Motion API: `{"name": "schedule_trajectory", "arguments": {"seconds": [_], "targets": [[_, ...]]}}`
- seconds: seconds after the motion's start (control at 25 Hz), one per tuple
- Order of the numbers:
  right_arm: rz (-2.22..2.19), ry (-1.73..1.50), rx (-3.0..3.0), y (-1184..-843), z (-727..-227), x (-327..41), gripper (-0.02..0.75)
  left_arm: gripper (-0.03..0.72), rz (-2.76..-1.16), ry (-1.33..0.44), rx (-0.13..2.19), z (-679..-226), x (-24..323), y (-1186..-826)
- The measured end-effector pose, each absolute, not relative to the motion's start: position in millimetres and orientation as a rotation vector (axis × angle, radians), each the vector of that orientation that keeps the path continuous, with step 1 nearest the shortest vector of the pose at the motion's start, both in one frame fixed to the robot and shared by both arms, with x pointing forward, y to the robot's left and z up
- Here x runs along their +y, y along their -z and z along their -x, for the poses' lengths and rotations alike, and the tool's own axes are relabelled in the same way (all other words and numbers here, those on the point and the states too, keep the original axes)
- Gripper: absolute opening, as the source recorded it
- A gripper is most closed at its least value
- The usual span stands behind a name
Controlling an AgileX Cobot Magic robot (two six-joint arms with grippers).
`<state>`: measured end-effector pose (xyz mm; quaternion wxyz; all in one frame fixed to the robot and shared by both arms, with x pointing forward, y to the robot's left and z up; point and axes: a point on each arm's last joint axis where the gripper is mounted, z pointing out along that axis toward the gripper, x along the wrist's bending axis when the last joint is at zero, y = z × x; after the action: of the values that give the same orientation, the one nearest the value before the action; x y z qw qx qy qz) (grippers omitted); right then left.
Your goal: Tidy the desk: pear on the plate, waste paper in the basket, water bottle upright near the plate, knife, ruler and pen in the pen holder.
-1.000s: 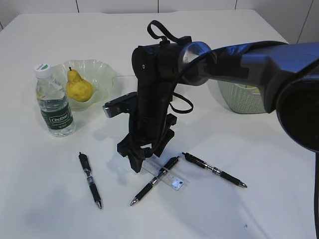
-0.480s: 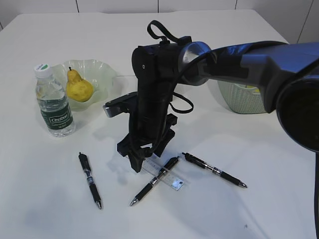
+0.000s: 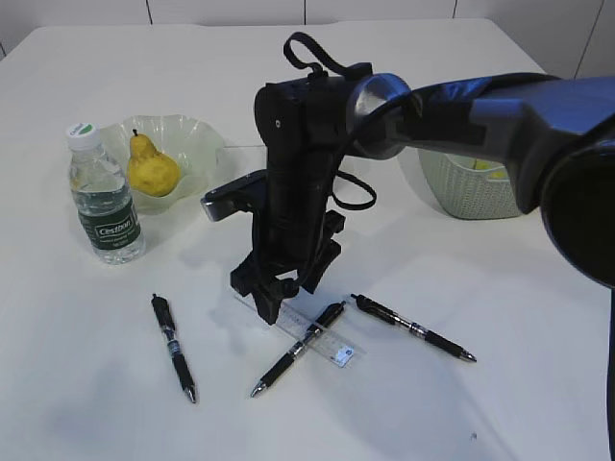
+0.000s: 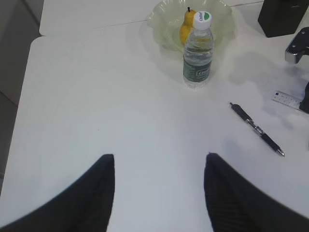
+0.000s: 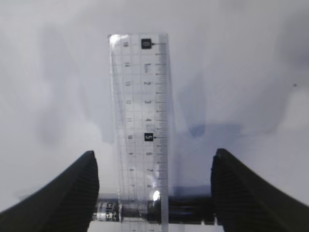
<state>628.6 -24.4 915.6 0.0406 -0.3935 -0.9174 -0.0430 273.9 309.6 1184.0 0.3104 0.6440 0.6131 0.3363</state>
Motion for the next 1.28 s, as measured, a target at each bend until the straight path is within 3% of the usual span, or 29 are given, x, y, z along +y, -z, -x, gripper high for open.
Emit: {"name": "schedule_trajectory", "arguments": {"seconds": [0.36, 1.28], "targets": [[1.229, 0.205, -2.863, -952, -627, -29, 0.566, 0.414, -1.698, -0.887, 1.621, -274, 310, -1184], [1.204, 0.140, -2.812, -948, -608, -38, 0.566, 0.412, -1.691, -0.880, 1.625, -274, 309, -1184]]}}
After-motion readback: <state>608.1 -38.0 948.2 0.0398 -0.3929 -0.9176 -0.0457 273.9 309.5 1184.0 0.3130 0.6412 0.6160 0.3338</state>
